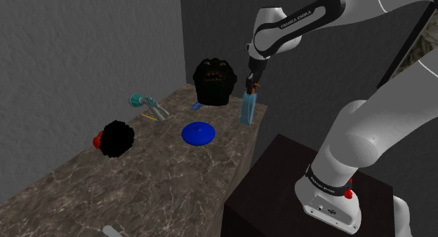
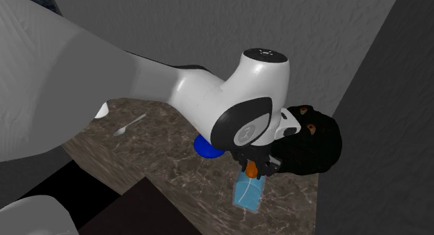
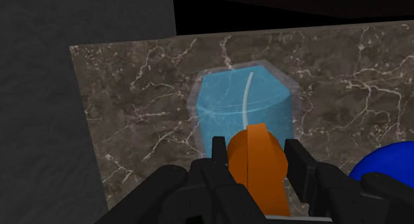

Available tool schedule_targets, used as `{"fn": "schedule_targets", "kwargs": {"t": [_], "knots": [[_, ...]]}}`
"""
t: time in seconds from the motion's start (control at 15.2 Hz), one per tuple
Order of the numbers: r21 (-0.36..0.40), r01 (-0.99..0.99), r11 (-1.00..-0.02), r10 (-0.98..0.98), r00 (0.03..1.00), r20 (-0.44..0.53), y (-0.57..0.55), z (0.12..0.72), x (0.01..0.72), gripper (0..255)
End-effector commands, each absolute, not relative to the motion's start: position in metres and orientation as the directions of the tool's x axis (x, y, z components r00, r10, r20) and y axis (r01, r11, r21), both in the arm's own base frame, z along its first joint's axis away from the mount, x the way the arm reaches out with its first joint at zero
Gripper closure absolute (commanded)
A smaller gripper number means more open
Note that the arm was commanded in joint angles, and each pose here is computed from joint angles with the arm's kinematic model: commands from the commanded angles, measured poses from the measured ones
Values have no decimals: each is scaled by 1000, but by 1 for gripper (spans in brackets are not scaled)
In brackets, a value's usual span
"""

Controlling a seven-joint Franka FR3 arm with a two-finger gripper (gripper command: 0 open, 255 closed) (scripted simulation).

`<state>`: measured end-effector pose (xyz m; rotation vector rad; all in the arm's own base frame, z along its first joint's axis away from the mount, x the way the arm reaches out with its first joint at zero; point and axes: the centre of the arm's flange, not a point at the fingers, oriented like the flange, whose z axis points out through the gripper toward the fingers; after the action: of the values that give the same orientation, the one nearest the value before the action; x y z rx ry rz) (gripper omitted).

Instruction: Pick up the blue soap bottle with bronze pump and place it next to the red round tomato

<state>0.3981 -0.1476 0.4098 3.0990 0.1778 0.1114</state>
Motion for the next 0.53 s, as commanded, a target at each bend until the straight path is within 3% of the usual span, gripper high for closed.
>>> {"fn": "schedule_targets", "kwargs": {"t": [0.0, 0.46], "knots": [[39, 113, -993, 115, 991, 68, -148, 409, 398, 255], [39, 113, -993, 115, 991, 68, -148, 425, 398, 255]]}}
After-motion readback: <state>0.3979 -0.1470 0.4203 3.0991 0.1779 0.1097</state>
